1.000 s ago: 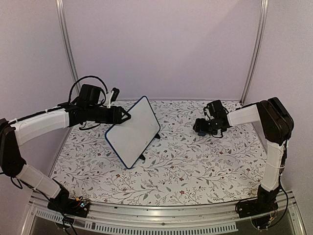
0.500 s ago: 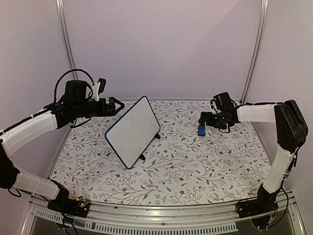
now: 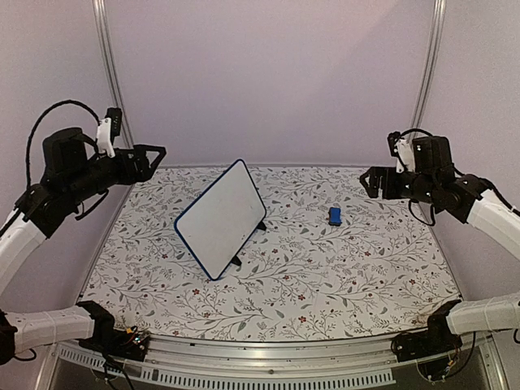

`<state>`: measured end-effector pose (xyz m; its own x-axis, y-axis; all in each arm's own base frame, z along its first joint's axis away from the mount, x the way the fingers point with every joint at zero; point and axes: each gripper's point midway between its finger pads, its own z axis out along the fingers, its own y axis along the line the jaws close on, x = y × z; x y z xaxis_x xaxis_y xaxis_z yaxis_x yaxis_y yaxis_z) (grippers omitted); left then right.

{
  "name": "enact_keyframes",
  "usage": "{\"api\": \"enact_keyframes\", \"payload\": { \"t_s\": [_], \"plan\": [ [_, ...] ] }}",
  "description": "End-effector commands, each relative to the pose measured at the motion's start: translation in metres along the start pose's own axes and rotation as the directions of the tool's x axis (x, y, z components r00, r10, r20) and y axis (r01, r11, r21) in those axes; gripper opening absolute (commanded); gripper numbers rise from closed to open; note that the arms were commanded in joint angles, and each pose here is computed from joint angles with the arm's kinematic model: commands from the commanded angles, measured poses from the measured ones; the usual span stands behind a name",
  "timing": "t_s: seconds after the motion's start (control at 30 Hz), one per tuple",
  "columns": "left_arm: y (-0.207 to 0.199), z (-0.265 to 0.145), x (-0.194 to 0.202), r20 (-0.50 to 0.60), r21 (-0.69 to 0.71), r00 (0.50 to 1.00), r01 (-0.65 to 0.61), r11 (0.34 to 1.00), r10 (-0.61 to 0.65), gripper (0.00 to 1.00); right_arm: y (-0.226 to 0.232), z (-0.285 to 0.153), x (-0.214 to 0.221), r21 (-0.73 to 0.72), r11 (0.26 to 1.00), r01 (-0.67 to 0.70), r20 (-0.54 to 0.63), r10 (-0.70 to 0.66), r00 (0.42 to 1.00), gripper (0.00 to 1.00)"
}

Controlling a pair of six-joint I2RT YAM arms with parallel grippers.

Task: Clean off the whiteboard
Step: Reset both arms

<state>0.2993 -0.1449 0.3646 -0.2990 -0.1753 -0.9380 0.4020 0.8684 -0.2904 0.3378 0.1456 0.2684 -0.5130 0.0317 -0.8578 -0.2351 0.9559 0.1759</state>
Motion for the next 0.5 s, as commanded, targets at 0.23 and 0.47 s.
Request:
{"api": "enact_keyframes", "payload": {
  "t_s": [0.23,0.47],
  "plan": [
    [0.055,-0.044,0.077,-0.033,-0.209,0.999,-0.018,0.978,0.012,1.0,-0.032,-0.062,0.016,0.103,0.994,0.025,0.096,-0.035,0.995,0.99],
    [0.057,-0.058,0.069,0.04,-0.218,0.999,-0.007,0.976,0.016,1.0,-0.043,-0.072,0.009,0.16,0.987,0.0,0.147,-0.024,0.989,0.99]
  ]
}}
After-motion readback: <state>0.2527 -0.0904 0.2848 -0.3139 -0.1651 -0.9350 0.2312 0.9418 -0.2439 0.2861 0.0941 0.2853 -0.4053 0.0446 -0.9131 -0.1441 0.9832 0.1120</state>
